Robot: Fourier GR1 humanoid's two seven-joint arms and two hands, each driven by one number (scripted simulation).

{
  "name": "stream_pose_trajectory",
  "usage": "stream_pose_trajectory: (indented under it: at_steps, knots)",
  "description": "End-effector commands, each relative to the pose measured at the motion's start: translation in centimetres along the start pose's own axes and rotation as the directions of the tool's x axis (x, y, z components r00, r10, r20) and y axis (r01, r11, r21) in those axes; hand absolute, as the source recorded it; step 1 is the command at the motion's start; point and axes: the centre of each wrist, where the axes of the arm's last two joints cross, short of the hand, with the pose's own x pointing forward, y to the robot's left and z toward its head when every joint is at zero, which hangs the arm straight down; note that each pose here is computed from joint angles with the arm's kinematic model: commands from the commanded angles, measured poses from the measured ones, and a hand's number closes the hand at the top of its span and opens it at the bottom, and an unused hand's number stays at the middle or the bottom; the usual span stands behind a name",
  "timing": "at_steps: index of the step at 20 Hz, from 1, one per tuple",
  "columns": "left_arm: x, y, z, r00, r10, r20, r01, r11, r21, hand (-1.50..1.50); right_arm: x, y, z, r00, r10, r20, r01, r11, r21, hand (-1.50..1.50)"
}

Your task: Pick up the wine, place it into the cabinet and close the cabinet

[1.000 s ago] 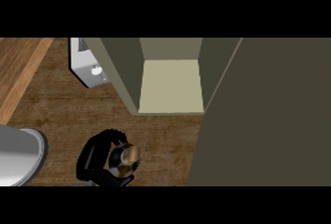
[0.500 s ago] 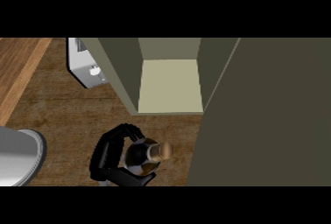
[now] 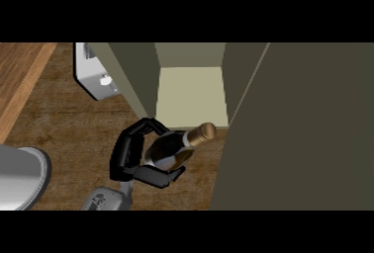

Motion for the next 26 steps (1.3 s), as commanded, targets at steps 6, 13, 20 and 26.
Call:
stream_pose_trajectory:
  at_steps: [6,13,20,26]
  knots:
    - [-0.2,-0.4,-5.3,0.999,-0.046,-0.018,0.046,0.999,0.003,1.50,4.3,-0.9,2.5,0.995,-0.073,0.071,0.072,0.997,0.018,-1.50]
    - [-1.2,-2.4,-7.3,0.995,-0.074,-0.061,0.074,0.997,-0.013,1.50,3.5,-1.3,2.0,0.997,-0.056,0.062,0.055,0.998,0.019,-1.50]
    - [-0.9,-2.7,-10.4,0.998,-0.020,-0.058,0.019,1.000,-0.022,1.50,2.8,-1.1,2.1,0.994,-0.088,0.059,0.087,0.996,0.017,-1.50]
    - [-1.8,-3.8,-11.7,0.996,-0.040,-0.084,0.041,0.999,0.008,1.50,2.6,-0.9,2.0,0.992,-0.099,0.078,0.097,0.995,0.033,-1.50]
